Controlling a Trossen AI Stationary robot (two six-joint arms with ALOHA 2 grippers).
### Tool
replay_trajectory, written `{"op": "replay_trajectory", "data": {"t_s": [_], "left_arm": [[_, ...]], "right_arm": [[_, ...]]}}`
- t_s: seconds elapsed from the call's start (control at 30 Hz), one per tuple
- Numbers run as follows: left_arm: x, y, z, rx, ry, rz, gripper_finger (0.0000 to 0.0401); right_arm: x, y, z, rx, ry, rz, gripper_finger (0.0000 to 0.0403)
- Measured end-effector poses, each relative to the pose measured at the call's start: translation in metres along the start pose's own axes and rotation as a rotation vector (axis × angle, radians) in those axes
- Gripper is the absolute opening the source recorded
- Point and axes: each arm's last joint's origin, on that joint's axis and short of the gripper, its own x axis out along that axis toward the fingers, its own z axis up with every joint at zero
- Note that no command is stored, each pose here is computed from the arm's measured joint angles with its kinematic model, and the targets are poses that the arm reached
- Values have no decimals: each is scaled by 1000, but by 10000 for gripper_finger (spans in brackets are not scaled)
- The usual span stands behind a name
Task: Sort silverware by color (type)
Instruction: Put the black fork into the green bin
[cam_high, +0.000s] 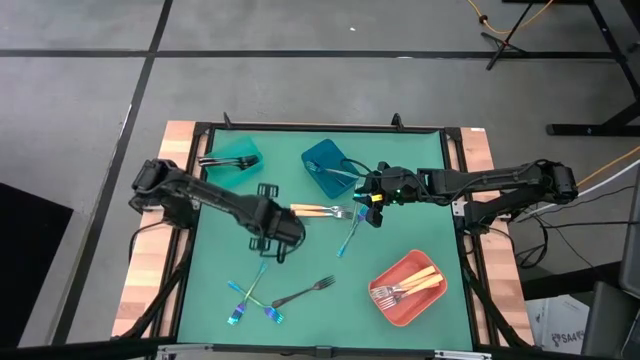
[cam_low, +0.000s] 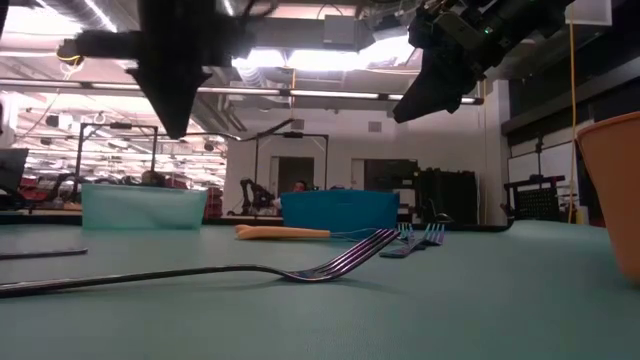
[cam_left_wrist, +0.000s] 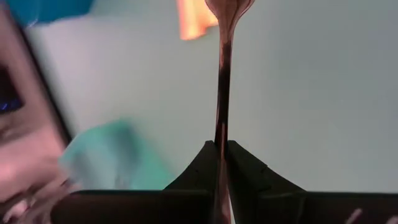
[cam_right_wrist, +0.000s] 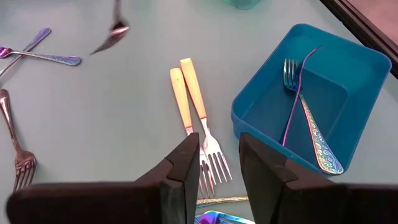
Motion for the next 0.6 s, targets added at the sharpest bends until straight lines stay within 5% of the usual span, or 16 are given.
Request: {"op": "replay_trajectory", "data": {"t_s": [0.6], "left_arm": [[33, 83, -17, -155, 272, 166, 14]], "right_arm": [[0, 0, 0, 0, 0, -1, 104]]}}
